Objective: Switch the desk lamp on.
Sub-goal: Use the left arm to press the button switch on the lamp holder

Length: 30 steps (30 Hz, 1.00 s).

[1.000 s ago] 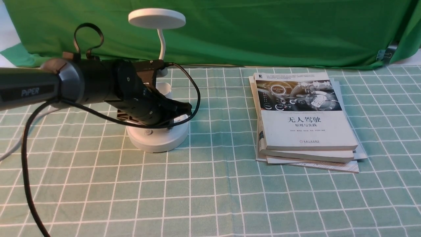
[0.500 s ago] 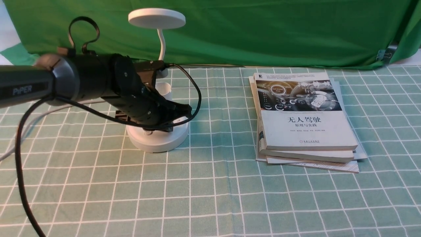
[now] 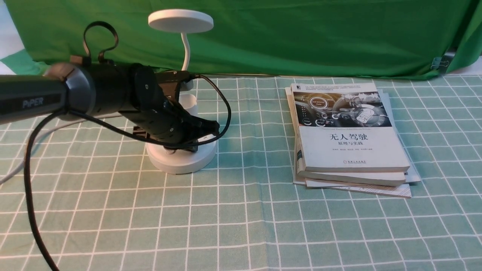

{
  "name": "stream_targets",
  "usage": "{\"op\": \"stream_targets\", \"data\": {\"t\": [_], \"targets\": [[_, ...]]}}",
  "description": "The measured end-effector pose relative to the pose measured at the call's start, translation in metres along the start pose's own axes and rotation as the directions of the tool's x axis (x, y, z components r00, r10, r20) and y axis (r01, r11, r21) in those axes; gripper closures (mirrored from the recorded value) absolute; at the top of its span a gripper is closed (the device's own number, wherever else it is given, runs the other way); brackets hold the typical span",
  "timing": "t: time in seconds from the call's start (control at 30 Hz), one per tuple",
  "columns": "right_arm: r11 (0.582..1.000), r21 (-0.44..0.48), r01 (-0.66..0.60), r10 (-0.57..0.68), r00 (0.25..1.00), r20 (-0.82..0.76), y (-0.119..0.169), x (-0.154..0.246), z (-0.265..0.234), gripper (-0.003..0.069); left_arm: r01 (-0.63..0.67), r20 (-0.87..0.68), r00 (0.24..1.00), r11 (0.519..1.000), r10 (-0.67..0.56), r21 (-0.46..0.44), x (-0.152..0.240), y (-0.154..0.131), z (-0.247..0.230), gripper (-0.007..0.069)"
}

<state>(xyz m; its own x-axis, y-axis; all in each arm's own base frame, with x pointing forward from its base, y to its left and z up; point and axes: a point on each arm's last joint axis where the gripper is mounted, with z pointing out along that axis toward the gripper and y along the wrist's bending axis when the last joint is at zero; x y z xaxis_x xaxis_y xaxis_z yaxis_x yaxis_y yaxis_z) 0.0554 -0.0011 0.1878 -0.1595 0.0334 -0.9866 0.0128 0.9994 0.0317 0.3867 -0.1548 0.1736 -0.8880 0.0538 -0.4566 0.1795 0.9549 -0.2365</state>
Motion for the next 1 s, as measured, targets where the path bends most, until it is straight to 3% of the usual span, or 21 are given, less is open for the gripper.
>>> {"op": "stream_targets", "data": {"t": [0.67, 1.0], "targets": [[1.0, 0.0, 0.0, 0.0, 1.0, 0.0, 0.0, 0.0, 0.0, 0.0418, 0.019, 0.028, 0.999, 1.0, -0.019, -0.002, 0.002, 0.003, 0.009, 0.0624], [1.0, 0.0, 0.0, 0.0, 1.0, 0.0, 0.0, 0.0, 0.0, 0.0418, -0.011, 0.041, 0.999, 1.0, 0.01, 0.014, 0.001, -0.005, -0.037, 0.0624]]}}
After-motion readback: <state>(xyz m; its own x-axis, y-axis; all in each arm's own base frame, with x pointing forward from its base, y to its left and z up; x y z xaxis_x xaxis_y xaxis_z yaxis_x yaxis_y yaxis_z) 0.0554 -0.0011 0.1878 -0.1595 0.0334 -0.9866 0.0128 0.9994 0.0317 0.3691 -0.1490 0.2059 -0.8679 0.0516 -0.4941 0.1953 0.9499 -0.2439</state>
